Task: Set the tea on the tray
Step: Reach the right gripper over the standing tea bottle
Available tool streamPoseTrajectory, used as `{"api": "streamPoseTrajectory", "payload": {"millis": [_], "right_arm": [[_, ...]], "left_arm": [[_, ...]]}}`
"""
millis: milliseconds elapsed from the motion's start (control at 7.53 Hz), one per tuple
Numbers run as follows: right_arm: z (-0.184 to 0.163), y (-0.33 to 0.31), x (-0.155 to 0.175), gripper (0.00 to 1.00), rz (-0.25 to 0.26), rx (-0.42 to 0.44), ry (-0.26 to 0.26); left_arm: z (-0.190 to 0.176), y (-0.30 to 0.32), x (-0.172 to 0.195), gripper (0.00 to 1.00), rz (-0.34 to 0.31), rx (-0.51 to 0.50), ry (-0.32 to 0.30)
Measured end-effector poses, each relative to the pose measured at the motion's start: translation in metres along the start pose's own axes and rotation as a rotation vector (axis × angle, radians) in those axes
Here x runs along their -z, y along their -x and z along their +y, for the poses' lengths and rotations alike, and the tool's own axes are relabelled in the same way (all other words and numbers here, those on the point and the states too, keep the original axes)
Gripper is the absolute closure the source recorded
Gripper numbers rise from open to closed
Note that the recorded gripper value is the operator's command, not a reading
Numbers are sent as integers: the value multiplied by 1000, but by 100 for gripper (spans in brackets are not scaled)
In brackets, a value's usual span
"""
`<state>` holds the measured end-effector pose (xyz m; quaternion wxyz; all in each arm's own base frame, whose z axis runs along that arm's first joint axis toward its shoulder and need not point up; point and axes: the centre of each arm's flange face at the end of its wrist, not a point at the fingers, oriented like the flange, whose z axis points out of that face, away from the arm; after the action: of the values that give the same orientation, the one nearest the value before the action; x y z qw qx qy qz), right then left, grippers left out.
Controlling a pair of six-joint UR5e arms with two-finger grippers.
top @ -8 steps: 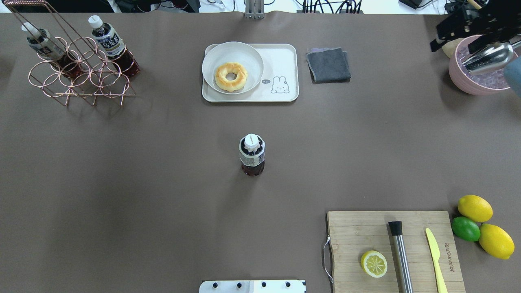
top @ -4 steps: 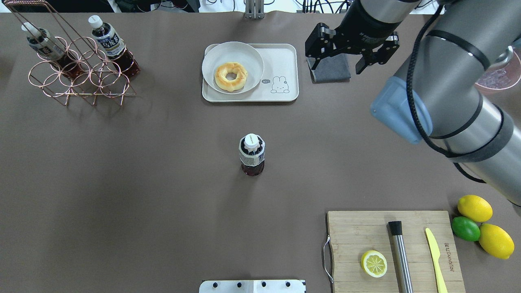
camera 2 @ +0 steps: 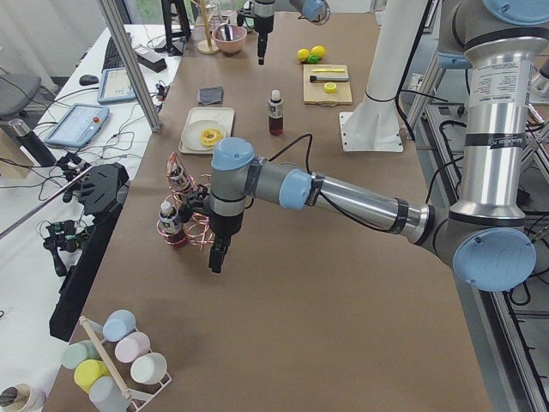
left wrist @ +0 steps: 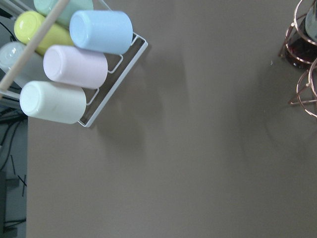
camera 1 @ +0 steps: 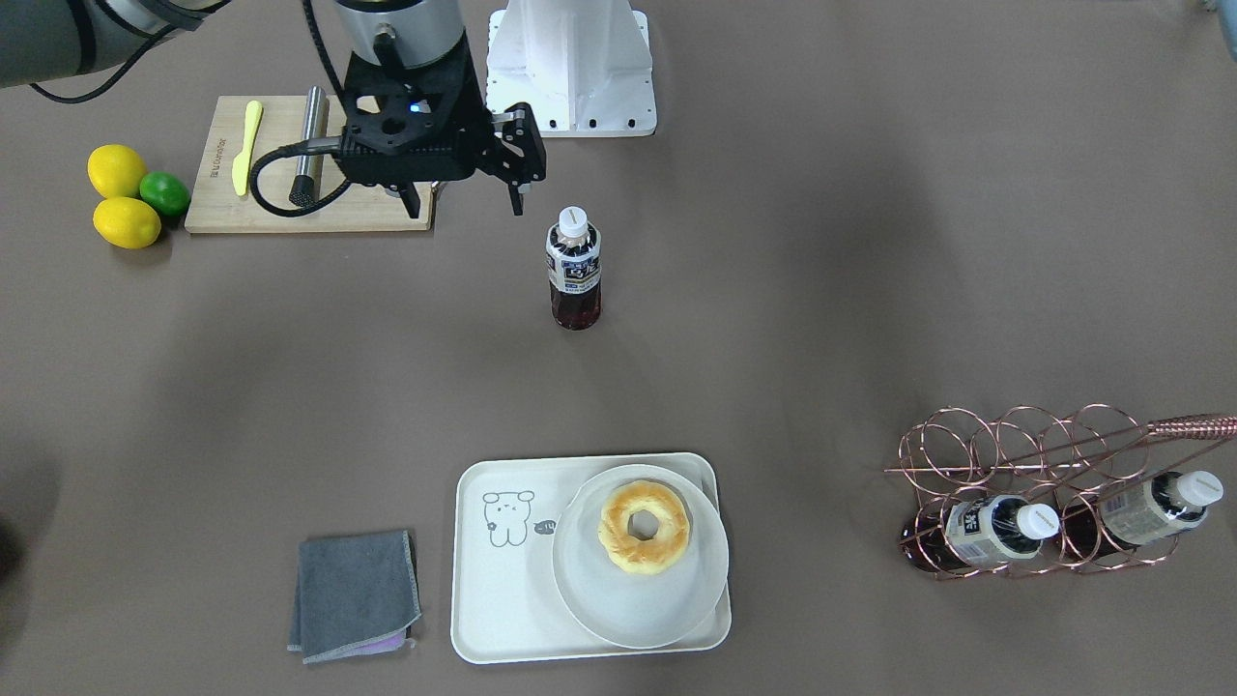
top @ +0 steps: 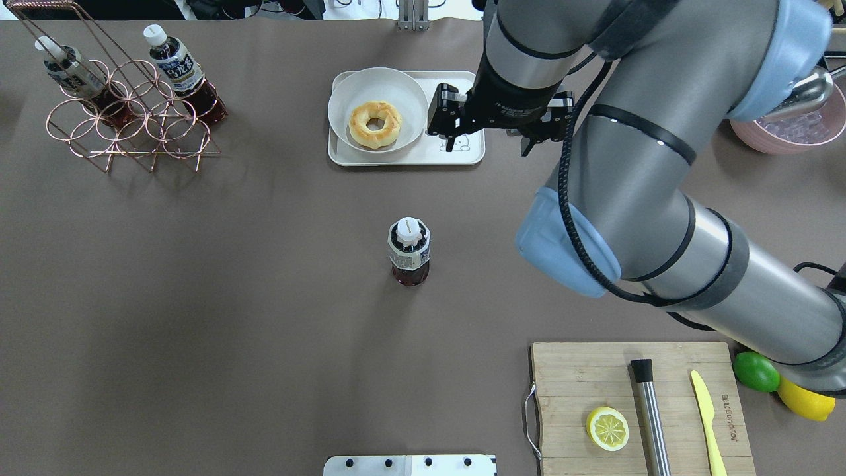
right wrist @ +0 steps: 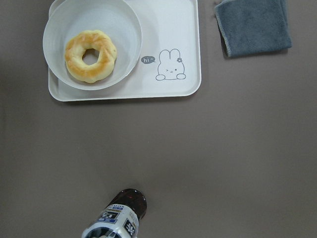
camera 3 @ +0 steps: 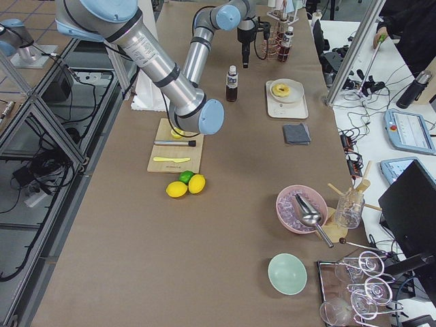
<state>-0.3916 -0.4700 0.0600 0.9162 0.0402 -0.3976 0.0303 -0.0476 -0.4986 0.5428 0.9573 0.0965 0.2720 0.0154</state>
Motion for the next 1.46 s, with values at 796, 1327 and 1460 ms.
{"api": "streamPoseTrajectory", "payload": {"millis": [796,1327,1460], "right_arm": [[15,81,-39,1,34,57,27],[23,89,-72,8,35,80,41],[24,87,-73,8,32,80,41]], "left_arm": [[28,30,-20,2,257,128,108],[32,33,-23,2,257,137,113],[33,34,-24,2,257,139,115]]}}
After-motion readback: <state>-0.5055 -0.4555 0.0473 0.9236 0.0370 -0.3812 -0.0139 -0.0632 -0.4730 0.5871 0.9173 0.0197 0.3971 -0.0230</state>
